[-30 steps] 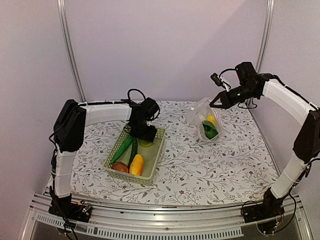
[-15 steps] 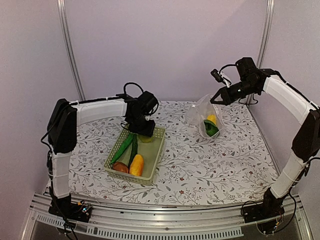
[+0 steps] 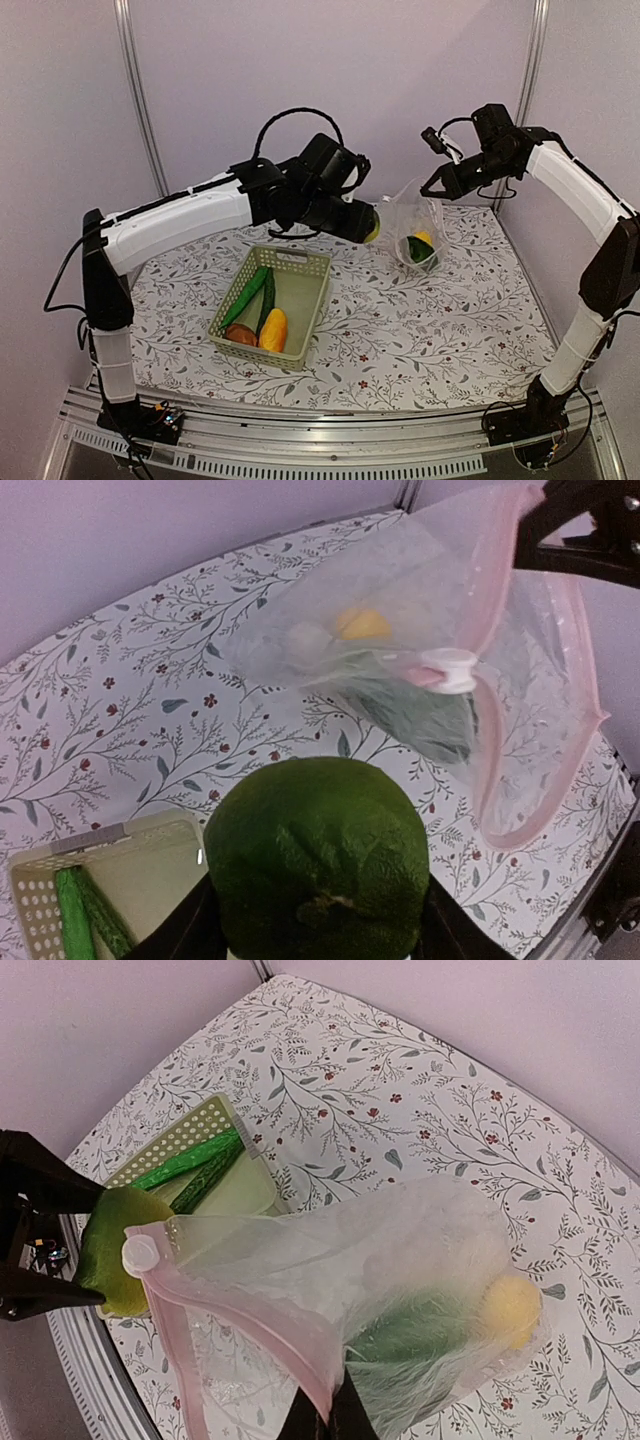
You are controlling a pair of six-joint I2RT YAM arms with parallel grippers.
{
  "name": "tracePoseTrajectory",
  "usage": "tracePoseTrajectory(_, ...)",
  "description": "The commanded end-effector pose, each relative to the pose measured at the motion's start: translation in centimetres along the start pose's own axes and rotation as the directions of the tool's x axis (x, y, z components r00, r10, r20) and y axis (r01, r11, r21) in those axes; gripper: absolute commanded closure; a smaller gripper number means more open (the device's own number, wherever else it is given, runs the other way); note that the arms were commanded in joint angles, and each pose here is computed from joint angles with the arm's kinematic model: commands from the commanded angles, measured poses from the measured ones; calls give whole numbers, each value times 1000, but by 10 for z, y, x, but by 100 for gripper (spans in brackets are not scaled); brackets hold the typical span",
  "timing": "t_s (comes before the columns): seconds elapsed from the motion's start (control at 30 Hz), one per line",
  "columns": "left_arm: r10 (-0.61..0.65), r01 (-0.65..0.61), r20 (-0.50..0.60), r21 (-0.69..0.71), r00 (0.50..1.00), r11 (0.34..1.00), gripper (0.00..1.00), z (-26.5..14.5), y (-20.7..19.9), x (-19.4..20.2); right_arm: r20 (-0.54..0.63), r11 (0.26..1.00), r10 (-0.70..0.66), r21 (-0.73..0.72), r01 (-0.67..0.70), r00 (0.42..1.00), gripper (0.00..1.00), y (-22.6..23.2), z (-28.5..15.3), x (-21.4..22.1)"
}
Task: Place the food in the zip-top bag and seal the zipper
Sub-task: Pick up the fake fruit from the bin, then place the fake fruit in the zipper food storage bag.
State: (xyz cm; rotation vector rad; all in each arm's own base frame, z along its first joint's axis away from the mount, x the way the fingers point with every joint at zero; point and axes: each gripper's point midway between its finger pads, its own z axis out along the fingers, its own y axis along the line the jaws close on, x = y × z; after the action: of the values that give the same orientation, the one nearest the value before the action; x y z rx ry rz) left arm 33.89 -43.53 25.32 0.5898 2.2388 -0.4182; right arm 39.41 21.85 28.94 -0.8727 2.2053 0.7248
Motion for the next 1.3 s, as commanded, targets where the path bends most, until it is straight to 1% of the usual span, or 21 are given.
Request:
tracePoseTrajectory(0.0,46,-74,202,132,978,989,53,-38,-50,-40,13,1000,-18,-5,18,1000,100,5,-3,-11)
tracePoseTrajectory(0.07,49,-103,269,190,962,976,54,-47,-71,-47,20,1000,-19,-7,19,1000,100,5,-5,-14)
tracePoseTrajectory(0.17,38,-132,331,265,943,955,55,-52,-97,-54,25,1000,-10,-26,11,1000,100,9,-6,-17)
tracePoseTrajectory(0.3,4,-119,350,307,937,944,57,-44,-114,-65,25,999,2,-46,0,1000,100,12,-4,-19)
tracePoseTrajectory(0.37,-7,-108,352,306,936,946,57,-36,-117,-69,25,999,3,-51,-2,1000,100,15,-4,-20)
tracePoseTrajectory(0.53,0,-78,341,215,940,974,58,-10,-109,-72,39,998,11,-67,-8,999,100,21,-10,-23)
tracePoseTrajectory(0.7,27,-60,300,103,954,993,59,17,-95,-61,55,998,16,-66,-13,998,100,23,-15,-28)
tracePoseTrajectory(0.9,34,-28,280,-27,959,999,61,34,-74,-50,63,997,31,-79,-26,998,100,26,-17,-30)
tracePoseTrajectory(1.0,27,-11,256,-63,966,998,61,45,-64,-44,64,995,32,-96,-26,997,100,30,-17,-30)
tracePoseTrajectory(1.07,10,9,259,-73,966,997,59,51,-61,-46,64,993,32,-114,-25,997,100,33,-17,-30)
tracePoseTrajectory(1.13,-8,30,275,-77,961,997,54,56,-58,-49,65,990,33,-136,-24,997,100,37,-18,-30)
tracePoseTrajectory(1.27,-39,46,294,-19,955,999,35,71,-67,-57,70,984,43,-176,-30,997,100,44,-19,-31)
